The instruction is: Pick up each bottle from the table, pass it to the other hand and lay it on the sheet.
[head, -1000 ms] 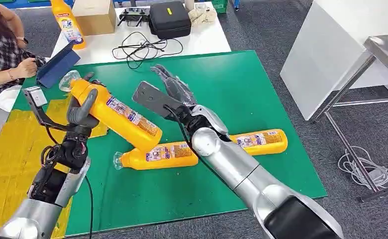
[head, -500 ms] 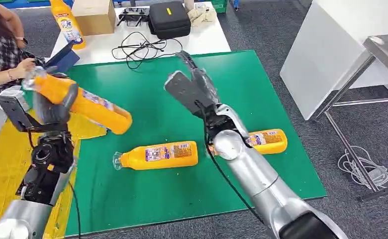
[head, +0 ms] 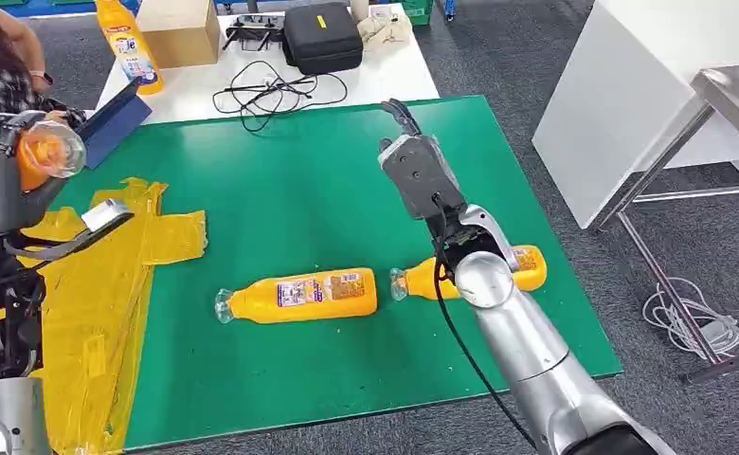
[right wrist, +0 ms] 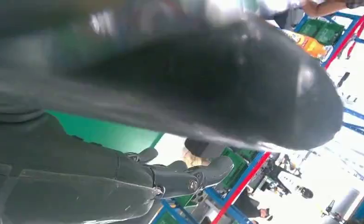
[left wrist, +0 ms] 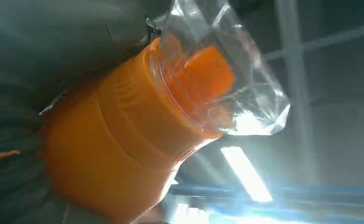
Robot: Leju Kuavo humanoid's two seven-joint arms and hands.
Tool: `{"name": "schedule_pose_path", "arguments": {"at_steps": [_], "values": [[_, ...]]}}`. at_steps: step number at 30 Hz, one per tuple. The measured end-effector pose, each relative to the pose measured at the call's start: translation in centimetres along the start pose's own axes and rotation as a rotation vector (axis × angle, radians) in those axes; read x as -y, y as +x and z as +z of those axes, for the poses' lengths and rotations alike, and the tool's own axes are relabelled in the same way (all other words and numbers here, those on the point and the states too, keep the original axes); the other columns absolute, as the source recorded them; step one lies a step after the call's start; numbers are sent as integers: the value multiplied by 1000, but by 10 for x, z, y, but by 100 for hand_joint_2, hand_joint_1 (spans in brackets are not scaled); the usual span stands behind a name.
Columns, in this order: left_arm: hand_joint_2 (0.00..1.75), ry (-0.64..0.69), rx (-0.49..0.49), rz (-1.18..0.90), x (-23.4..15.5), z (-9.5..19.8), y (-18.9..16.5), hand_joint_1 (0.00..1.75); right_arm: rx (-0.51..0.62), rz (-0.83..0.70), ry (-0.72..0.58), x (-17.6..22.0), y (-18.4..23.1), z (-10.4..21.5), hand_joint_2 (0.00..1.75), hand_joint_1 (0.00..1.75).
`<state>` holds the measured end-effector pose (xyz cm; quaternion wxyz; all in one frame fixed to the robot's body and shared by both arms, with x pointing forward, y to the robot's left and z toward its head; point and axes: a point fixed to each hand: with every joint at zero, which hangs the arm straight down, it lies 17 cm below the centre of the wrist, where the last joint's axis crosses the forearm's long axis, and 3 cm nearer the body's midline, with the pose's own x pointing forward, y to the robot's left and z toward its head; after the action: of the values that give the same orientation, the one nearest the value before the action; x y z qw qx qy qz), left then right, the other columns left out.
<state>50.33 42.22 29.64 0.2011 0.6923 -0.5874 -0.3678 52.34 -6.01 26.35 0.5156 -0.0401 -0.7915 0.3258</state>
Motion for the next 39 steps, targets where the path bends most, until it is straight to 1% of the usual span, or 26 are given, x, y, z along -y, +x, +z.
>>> {"name": "schedule_pose_path", "arguments": {"at_steps": [1,3,4,5,6,8,9,11,14,16,19,25,27,31,35,38,39], "values": [[175,-9,-26,-13,2,2,-5,175,-2,0,2,0,-1,0,0,0],[175,-33,-144,-41,8,6,-31,175,-5,-2,7,-1,-2,0,0,0],[175,-59,-193,-53,17,9,-38,175,-6,-2,11,-1,-3,0,0,0],[175,-89,-206,-69,28,10,-39,175,-6,-4,13,-1,-4,0,0,0],[175,-123,-194,-73,40,10,-30,175,-10,-4,15,-1,-6,1,0,0],[175,-189,-87,-81,64,17,1,175,-15,-5,21,-1,-8,1,0,0],[175,-212,-51,-87,72,22,10,175,-13,-7,23,-2,-8,1,0,0],[175,-261,-13,-88,88,32,21,175,-14,-12,24,-1,-9,1,0,0],[175,-371,94,-87,121,60,49,175,-25,-16,25,-1,-15,3,0,0],[175,-418,136,-90,134,76,60,175,-30,-16,26,-1,-18,3,0,0],[175,-464,161,-95,145,91,65,175,-39,-13,28,0,-22,5,0,0],[175,-505,188,-101,155,103,70,175,-45,-12,29,0,-25,5,0,0],[175,-523,215,-89,160,107,75,175,-45,-14,30,-1,-26,6,0,0],[175,-645,263,-62,183,146,82,175,-47,-25,40,-5,-32,12,0,0],[175,-751,278,-34,198,183,90,175,-61,-23,52,-9,-39,16,0,0],[175,-815,289,-17,206,204,94,175,-65,-20,61,-12,-41,16,0,0],[0,-832,289,-9,207,208,95,54,-67,-19,66,-13,-42,16,0,0]]}}
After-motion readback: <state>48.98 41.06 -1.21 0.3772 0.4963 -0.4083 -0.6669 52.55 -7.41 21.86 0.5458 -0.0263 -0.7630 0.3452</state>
